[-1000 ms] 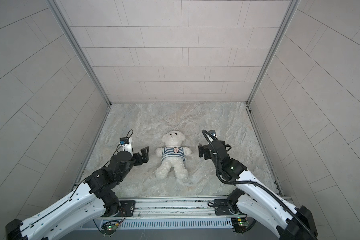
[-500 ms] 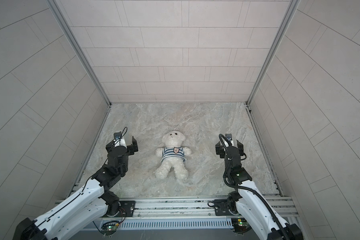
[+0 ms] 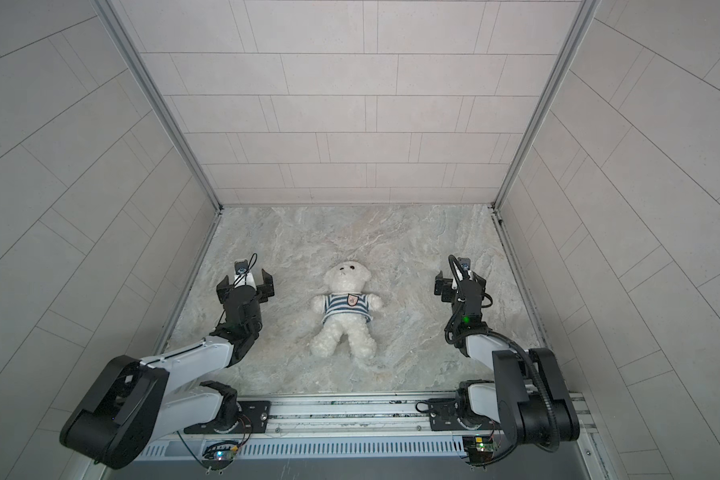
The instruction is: Dress the teddy bear
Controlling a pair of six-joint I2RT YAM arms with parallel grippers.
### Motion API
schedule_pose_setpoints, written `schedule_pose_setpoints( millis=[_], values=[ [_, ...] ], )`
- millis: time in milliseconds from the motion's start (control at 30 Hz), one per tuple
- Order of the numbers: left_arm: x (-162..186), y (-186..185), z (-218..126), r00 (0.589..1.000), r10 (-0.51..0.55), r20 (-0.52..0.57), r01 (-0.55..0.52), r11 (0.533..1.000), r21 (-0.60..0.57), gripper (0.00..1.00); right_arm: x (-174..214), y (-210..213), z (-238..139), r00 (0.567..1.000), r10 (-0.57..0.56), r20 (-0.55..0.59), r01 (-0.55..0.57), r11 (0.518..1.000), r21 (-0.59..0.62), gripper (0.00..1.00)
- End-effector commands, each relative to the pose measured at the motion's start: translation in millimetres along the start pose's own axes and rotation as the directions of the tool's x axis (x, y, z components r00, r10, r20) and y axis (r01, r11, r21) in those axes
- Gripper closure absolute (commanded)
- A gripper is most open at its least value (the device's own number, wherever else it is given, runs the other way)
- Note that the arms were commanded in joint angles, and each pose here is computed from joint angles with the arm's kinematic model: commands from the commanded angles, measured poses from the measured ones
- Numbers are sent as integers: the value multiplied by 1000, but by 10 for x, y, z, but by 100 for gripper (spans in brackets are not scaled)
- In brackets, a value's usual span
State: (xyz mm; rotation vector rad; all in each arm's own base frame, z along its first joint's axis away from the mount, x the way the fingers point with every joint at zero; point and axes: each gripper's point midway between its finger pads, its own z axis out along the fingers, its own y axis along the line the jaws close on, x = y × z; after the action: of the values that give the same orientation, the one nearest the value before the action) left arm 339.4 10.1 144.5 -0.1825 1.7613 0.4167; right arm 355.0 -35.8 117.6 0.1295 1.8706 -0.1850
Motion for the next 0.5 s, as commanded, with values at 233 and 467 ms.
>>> schedule_pose_setpoints(
  millis=[233, 467],
  values=[
    [6, -77, 222, 992, -66, 106, 59, 996, 65, 0, 60, 21, 215, 994, 73, 80, -71, 997, -38, 0],
    [92, -6, 470, 996, -87, -23, 88, 995, 36, 0, 136, 50, 314, 997, 57, 60, -55, 998, -43, 1]
  ],
)
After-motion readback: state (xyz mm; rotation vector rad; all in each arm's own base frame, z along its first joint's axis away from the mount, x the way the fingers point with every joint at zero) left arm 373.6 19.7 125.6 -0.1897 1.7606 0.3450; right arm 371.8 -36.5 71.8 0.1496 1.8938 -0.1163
